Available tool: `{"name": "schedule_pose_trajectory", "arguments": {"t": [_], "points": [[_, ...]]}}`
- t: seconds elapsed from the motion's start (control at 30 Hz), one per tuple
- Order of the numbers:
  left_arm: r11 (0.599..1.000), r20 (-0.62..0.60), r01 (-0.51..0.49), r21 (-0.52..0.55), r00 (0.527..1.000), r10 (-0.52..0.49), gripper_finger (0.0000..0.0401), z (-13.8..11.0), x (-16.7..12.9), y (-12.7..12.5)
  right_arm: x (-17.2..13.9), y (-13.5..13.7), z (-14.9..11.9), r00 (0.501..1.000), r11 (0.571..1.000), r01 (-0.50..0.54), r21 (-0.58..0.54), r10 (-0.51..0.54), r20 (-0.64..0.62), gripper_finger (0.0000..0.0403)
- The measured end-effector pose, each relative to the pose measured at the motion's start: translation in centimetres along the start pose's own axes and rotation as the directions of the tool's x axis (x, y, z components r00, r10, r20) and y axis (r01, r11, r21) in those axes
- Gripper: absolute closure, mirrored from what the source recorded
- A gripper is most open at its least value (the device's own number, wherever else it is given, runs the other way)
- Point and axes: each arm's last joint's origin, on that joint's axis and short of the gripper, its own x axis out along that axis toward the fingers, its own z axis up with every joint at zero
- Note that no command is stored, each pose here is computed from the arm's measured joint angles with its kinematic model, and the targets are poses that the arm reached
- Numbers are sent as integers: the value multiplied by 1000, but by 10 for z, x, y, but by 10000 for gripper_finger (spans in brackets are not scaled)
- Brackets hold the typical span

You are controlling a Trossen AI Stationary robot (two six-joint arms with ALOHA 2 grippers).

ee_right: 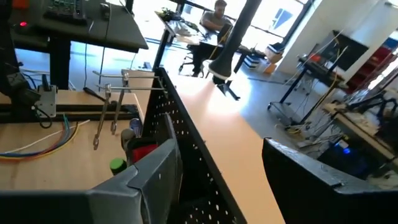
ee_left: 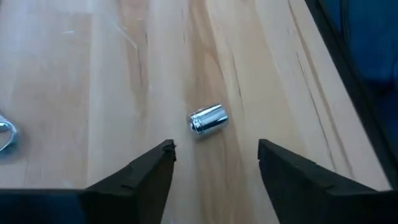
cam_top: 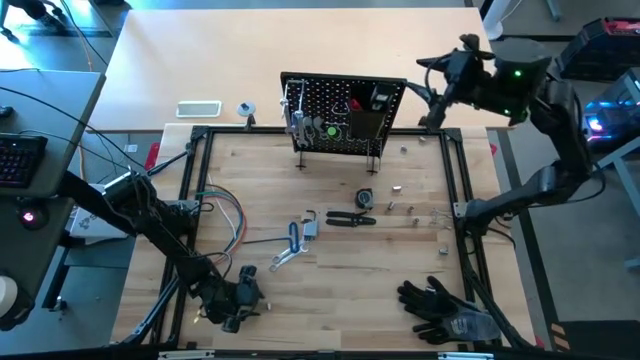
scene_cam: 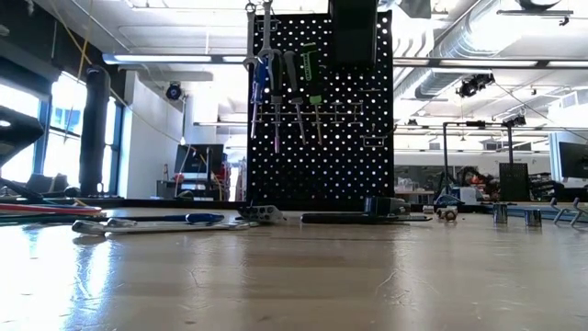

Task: Hang tools onto peg board
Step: Put the socket into the black bin on the peg board

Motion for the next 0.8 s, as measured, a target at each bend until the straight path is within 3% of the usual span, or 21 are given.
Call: {"name": "schedule_pose_trajectory", "arguments": {"t": [0.47, 0.67, 0.8], "points": [[991, 71, 3, -132, 997, 6, 169, 3, 23, 5, -23, 40, 8, 999, 967, 17, -253, -28, -38, 176], [988, 76, -1, -154, 997, 13, 169, 5, 24, 7, -32, 55, 11, 1000, 963, -18, -268, 12, -23, 176], [985, 78, -2, -174, 997, 16, 169, 5, 24, 7, -38, 66, 11, 993, 964, -120, -236, 121, -11, 176]]}}
